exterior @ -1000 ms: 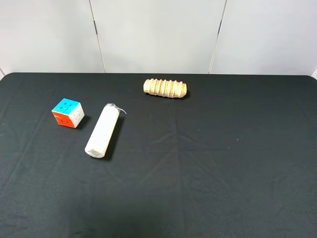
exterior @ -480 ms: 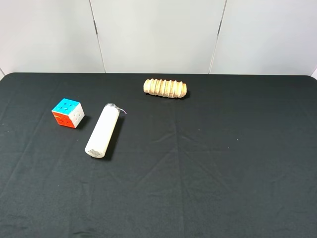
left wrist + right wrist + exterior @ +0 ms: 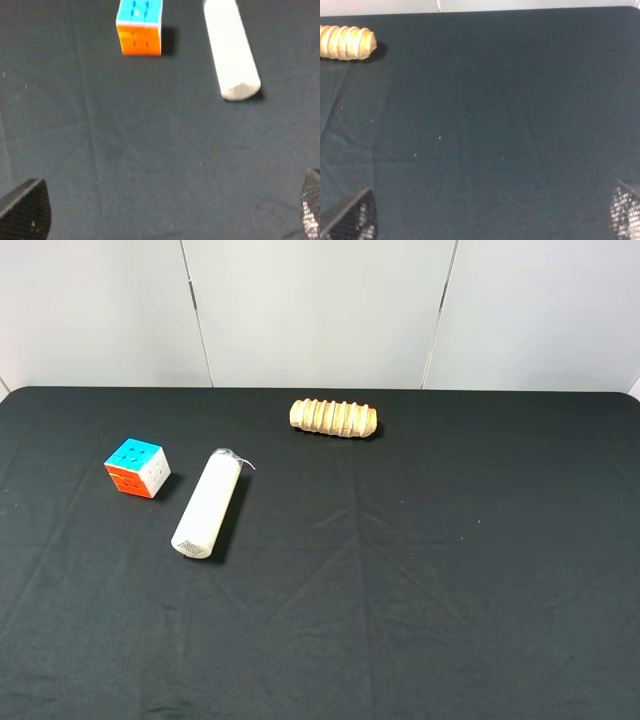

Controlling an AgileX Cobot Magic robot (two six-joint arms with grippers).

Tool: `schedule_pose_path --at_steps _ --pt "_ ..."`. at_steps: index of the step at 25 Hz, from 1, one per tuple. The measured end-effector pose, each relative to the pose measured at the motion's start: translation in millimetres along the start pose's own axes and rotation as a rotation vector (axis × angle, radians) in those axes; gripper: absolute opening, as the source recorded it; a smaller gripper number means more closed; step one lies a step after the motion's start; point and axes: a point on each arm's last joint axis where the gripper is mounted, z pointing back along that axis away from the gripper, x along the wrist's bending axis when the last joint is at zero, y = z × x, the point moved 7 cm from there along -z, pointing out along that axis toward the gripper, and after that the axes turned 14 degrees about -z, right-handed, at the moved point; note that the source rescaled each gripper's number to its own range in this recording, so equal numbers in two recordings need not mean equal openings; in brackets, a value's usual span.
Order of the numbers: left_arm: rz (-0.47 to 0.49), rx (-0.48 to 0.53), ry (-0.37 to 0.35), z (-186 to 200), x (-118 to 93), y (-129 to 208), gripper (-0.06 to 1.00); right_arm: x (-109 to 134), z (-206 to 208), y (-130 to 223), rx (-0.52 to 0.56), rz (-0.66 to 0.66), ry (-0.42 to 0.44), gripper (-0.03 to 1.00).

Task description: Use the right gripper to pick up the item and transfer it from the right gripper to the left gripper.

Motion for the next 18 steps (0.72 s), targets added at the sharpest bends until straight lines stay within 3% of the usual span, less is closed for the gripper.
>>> schedule_pose_path --at_steps 13,18 --pt "0.008 -0.018 -0.015 -2.7 1.1 -0.1 0.98 0.0 0.0 0.0 0.0 0.0 0.0 1.0" --pt "0.065 0.002 -0.097 -2.8 6.4 1.2 0.97 0.0 0.0 0.0 0.0 0.0 0.0 1.0"
